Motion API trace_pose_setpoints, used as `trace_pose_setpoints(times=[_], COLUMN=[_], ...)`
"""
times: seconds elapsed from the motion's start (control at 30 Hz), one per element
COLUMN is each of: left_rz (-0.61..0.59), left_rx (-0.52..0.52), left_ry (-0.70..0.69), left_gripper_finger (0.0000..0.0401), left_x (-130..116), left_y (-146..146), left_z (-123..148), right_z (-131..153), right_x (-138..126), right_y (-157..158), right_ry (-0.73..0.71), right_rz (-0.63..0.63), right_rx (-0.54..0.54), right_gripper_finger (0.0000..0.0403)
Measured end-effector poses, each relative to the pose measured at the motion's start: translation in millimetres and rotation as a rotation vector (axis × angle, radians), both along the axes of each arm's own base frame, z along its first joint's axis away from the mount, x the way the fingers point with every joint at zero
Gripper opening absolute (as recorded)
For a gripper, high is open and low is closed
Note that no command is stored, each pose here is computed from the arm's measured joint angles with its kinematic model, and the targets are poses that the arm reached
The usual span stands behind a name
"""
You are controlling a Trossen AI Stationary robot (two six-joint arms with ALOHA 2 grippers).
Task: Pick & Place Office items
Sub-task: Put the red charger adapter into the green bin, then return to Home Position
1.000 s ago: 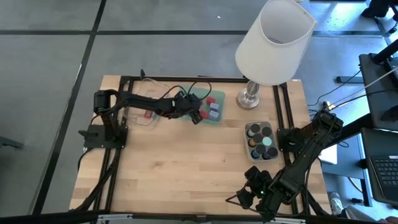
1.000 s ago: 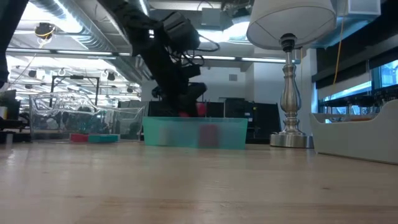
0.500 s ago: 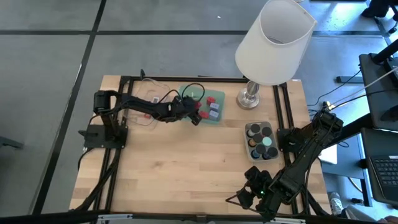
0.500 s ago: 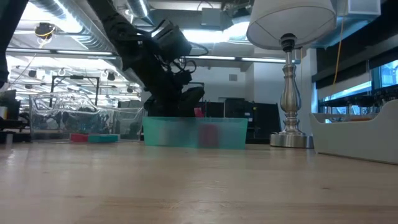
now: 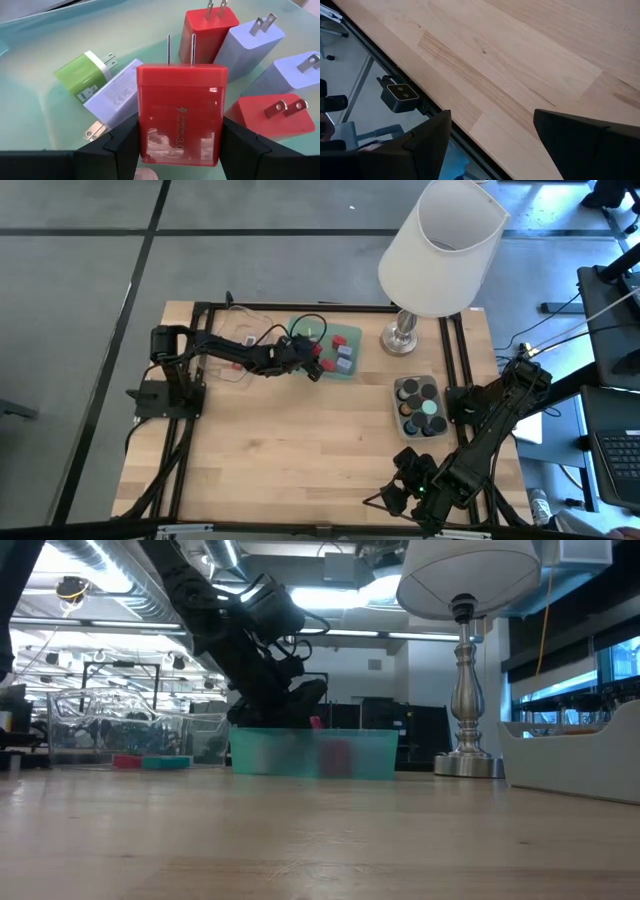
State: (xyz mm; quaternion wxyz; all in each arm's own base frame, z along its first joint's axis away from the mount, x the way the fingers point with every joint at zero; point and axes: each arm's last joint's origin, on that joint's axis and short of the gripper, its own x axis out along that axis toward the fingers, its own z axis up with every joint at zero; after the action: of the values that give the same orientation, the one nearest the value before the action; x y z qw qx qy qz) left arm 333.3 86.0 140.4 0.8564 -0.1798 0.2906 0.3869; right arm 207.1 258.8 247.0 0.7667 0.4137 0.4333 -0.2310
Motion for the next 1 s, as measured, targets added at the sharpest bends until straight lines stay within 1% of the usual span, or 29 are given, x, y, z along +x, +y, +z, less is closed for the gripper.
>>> trace_pose_setpoints(times=[0.17,0.47,0.7,0.8,0.9,1.0], left_rz=[0.003,0.002,-0.017,-0.041,-0.077,-0.124], left_rx=[0.002,0.002,-0.011,-0.011,0.027,0.029], left_ry=[0.002,0.005,0.000,-0.002,-0.012,-0.028], left_gripper_finger=[0.0217,0.0242,0.0249,0.0250,0.0250,0.0251], left_x=[-0.2,-0.4,-1.4,-4.3,-8.7,-18.6], left_y=[0.2,0.1,-0.7,-2.1,-3.4,-6.3], left_z=[-0.1,-0.3,3.4,11.8,29.2,52.0], right_z=[0.0,0.0,0.0,-1.1,-0.8,-0.3], right_x=[-0.1,0.0,-0.1,-1.5,-0.9,-0.2], right_y=[0.0,0.0,-0.1,-2.4,-1.4,-0.1], right_ry=[0.000,0.000,0.001,0.031,0.029,0.024], right_rz=[0.000,0.000,-0.003,-0.050,-0.045,-0.024], right_rx=[0.000,0.000,0.001,0.013,0.027,0.032], right_gripper_finger=[0.0288,0.0288,0.0288,0.0288,0.0288,0.0288])
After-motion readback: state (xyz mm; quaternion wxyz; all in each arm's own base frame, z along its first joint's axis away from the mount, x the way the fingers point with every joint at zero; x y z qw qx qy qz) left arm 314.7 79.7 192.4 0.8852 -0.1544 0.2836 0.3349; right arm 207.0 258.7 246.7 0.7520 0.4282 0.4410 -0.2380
